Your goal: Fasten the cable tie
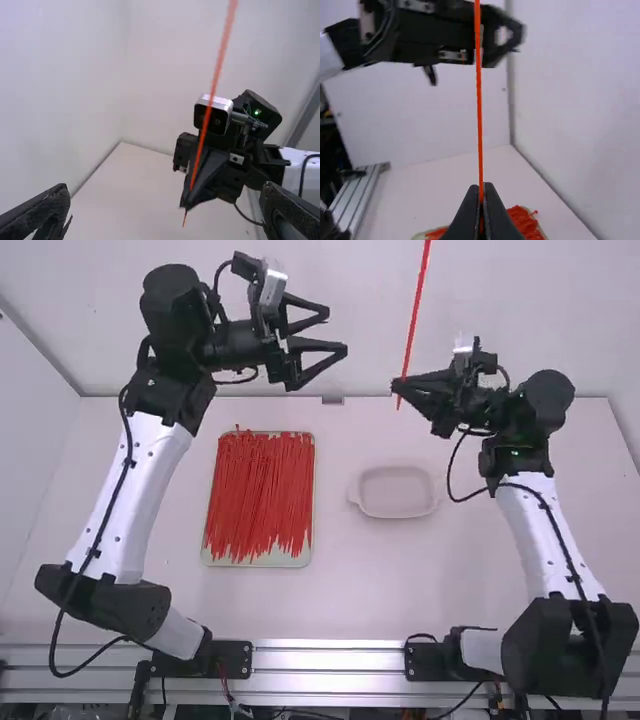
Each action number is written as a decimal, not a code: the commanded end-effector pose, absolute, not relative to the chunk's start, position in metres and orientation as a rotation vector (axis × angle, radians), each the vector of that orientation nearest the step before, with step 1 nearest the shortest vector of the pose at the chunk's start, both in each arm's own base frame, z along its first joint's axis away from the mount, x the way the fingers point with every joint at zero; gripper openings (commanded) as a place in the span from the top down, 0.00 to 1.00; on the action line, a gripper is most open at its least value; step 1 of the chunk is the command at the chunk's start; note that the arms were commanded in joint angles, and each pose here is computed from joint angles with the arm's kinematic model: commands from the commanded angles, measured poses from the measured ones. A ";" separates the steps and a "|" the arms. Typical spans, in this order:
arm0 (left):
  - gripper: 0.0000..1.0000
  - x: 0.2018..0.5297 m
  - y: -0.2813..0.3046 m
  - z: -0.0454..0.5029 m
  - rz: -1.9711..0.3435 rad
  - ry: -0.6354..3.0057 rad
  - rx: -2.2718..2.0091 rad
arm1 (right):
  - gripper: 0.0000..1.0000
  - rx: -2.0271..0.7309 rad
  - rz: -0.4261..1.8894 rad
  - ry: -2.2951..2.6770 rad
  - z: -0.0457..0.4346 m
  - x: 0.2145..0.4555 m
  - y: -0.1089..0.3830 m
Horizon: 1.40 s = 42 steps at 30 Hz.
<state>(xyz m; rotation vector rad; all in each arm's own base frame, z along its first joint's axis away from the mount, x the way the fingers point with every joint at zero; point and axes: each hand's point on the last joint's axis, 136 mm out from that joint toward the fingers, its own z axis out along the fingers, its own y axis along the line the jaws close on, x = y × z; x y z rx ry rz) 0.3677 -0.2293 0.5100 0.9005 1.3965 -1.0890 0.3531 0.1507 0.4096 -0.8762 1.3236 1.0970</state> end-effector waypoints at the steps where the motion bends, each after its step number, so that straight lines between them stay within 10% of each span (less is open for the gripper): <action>1: 0.01 0.370 -0.226 0.518 -1.052 1.371 0.904 | 1.00 -0.767 1.046 1.338 0.422 0.369 0.138; 20: 0.01 0.385 -0.218 0.517 -0.969 1.391 0.843 | 1.00 -0.242 0.542 1.718 0.372 0.453 0.072; 42: 0.01 0.407 -0.190 0.524 -0.899 1.415 0.716 | 1.00 0.162 -0.084 1.977 0.316 0.452 0.000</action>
